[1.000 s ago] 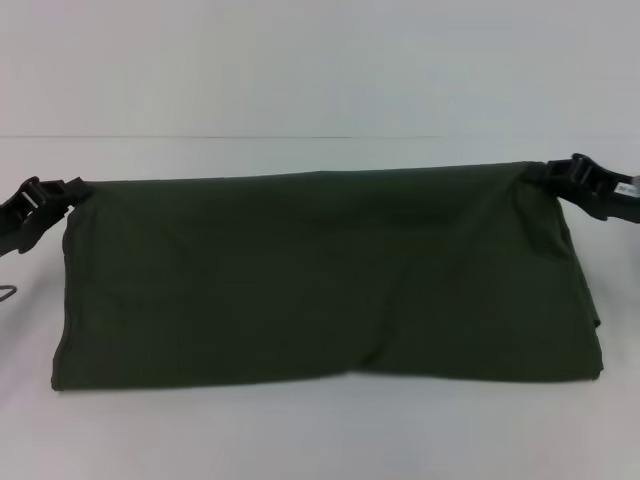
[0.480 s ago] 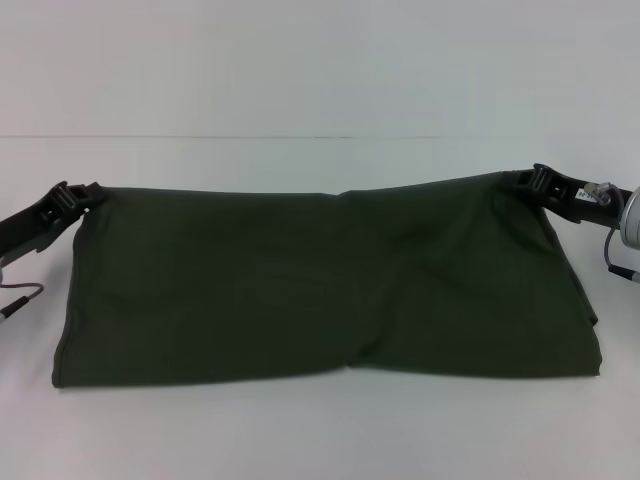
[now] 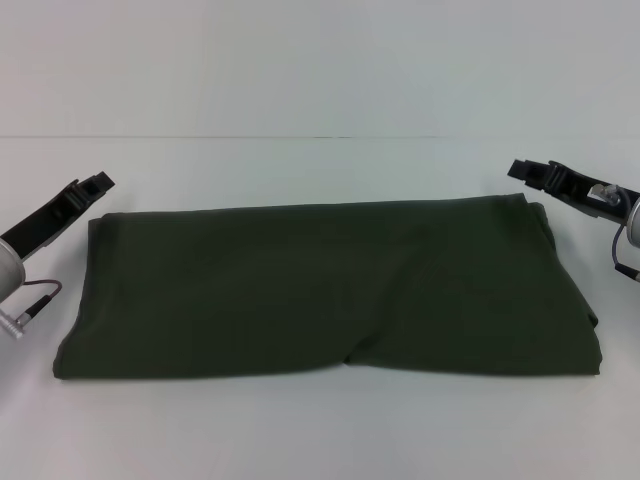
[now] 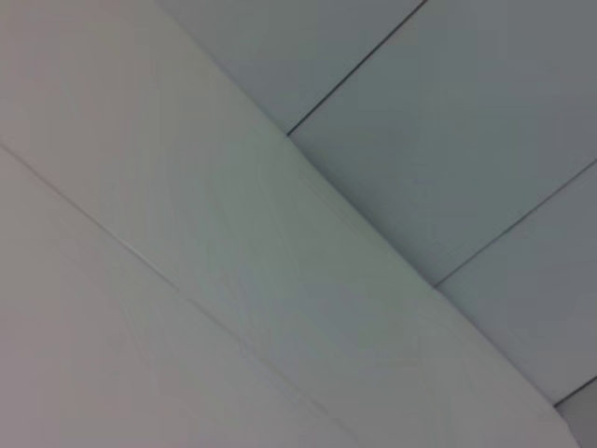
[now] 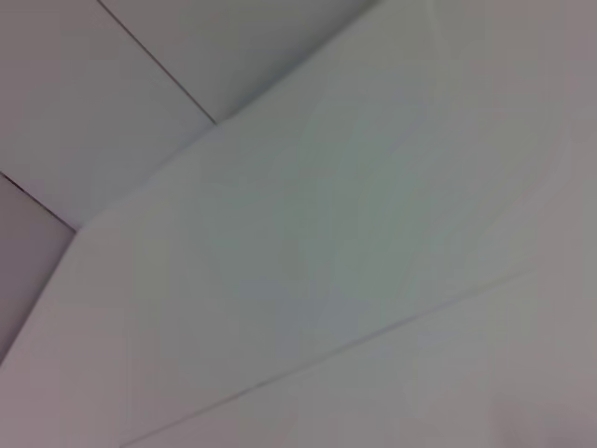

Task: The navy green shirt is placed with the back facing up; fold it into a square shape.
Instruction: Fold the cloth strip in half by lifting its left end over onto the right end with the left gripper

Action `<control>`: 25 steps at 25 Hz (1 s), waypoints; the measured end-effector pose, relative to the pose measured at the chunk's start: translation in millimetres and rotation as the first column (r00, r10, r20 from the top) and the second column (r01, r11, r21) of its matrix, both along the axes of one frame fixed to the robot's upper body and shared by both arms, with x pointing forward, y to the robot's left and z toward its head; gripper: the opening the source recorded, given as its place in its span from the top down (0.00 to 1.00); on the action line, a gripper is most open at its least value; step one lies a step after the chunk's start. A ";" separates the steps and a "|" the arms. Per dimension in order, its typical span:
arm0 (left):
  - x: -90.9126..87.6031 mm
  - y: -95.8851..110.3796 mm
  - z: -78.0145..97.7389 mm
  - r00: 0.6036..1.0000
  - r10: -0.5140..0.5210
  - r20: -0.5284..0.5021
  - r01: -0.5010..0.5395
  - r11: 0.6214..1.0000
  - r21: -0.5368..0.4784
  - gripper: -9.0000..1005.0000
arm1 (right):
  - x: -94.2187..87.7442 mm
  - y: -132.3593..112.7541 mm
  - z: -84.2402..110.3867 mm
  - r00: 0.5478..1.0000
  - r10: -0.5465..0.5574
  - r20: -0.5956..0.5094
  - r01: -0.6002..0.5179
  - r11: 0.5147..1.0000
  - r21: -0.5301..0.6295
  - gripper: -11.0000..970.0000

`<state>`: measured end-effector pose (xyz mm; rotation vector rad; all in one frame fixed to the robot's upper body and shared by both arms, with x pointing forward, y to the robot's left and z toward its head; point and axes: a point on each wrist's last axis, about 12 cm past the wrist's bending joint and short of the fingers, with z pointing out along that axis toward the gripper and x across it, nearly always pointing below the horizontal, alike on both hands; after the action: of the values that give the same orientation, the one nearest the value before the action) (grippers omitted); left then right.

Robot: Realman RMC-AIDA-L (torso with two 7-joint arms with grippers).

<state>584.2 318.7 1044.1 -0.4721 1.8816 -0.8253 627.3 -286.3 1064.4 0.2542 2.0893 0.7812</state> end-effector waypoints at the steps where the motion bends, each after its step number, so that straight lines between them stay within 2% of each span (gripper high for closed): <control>1: -0.3 0.4 0.0 1.000 0.006 0.004 -0.006 1.000 -0.001 0.96 | -0.5 0.2 -0.1 1.000 -0.002 0.021 0.002 1.000 -0.002 0.76; 3: -0.7 1.0 -0.1 1.000 0.012 0.007 -0.012 1.000 -0.003 0.96 | -1.5 0.2 -0.6 0.999 -0.006 0.040 0.006 1.000 -0.003 0.69; 8: -4.2 5.8 0.6 0.999 0.026 0.026 -0.025 0.999 -0.020 0.78 | -6.1 -5.6 0.3 0.998 -0.007 0.061 0.006 1.000 0.021 0.55; 11: -10.7 9.0 4.3 0.997 0.009 0.078 -0.006 0.999 -0.044 0.65 | -12.5 -7.0 6.2 0.989 0.090 0.119 -0.092 0.996 0.008 0.47; 13: -15.6 10.2 8.1 0.993 -0.036 0.111 0.042 0.998 -0.050 0.56 | -17.7 -4.2 11.4 0.966 0.198 0.169 -0.196 0.980 -0.027 0.37; 17: -26.4 15.7 15.6 0.977 -0.158 0.147 0.165 0.985 -0.041 0.41 | -29.7 9.6 17.2 0.870 0.428 0.243 -0.406 0.903 -0.138 0.19; 20: -39.3 23.8 21.7 0.951 -0.260 0.167 0.268 0.963 -0.024 0.31 | -38.8 25.4 16.1 0.764 0.591 0.258 -0.537 0.805 -0.254 0.11; 22: -46.1 30.7 24.3 0.944 -0.291 0.154 0.302 0.952 -0.052 0.26 | -44.4 37.5 12.8 0.692 0.675 0.255 -0.594 0.734 -0.330 0.05; 25: -55.0 44.0 26.8 0.944 -0.322 0.070 0.329 0.934 -0.141 0.18 | -50.8 51.9 6.2 0.606 0.758 0.243 -0.634 0.644 -0.427 0.05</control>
<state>529.2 362.7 1070.9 -0.2303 1.8896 -1.1950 576.5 -234.3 1070.6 -0.9156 1.8317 0.8478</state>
